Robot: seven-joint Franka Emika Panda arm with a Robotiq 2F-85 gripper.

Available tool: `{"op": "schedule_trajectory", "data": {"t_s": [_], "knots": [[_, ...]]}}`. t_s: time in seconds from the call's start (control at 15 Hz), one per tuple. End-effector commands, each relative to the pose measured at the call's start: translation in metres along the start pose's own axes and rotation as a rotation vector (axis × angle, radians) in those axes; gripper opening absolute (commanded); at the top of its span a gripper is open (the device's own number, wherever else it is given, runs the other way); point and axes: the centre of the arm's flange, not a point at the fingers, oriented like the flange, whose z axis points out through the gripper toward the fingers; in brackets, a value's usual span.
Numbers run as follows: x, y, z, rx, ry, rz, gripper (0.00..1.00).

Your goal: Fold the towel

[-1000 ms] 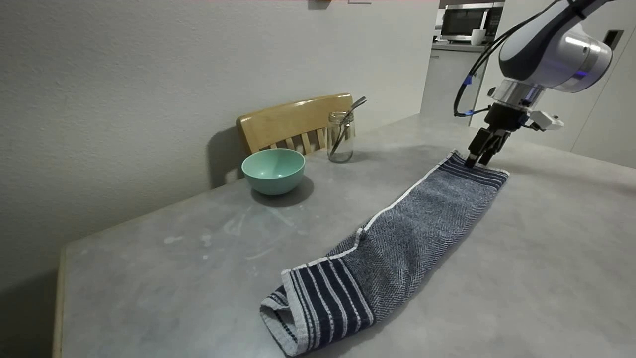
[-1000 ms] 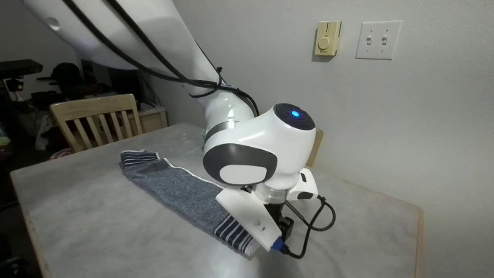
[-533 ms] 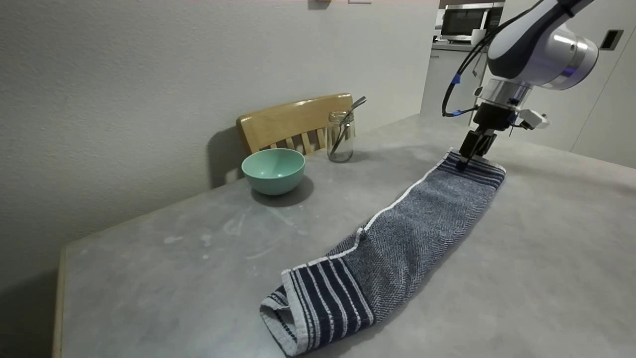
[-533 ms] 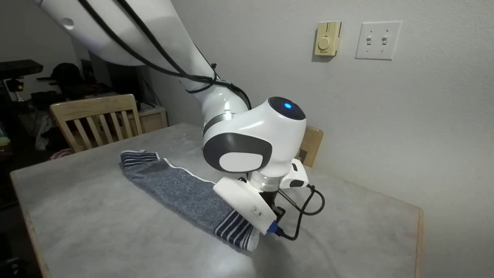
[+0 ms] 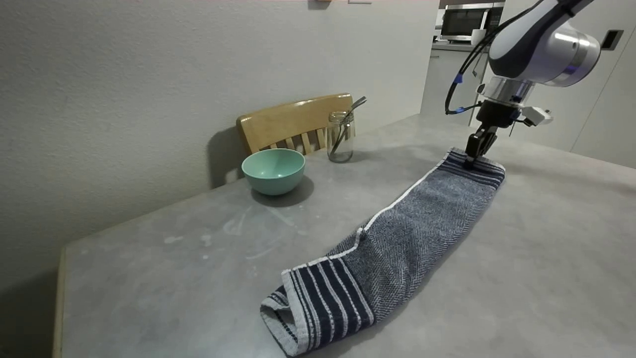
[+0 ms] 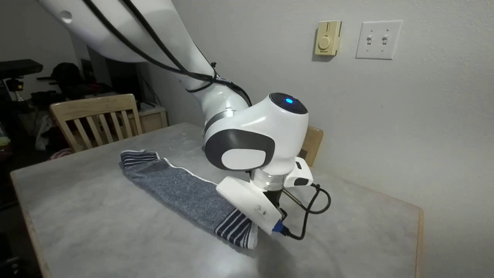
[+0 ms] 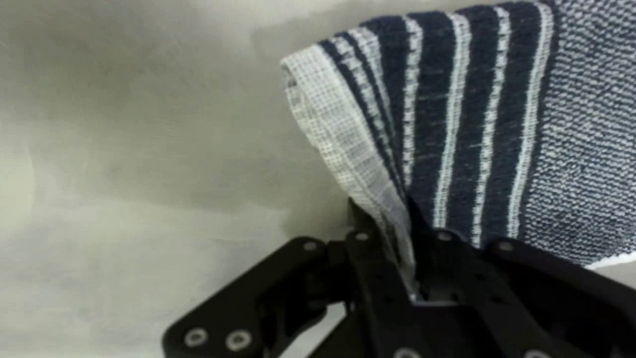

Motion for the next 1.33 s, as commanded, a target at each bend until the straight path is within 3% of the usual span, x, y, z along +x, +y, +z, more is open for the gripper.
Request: {"op": "schedule_trajectory", "data": {"t_s": [0.0,0.33,0.6,1.0,1.27], "knots": [[-0.015,0.004,-0.024,-0.097,-0.029,0.014,0.0],[-0.021,0.035,-0.065,-0.212,-0.039,0.063,0.02],[-0.014,0.019,-0.102,-0.294,-0.027,0.032,0.02],[0.017,-0.09,-0.125,-0.316,-0.025,-0.197,0.02],[0.031,-0.174,-0.118,-0.195,-0.075,-0.312,0.02]]}}
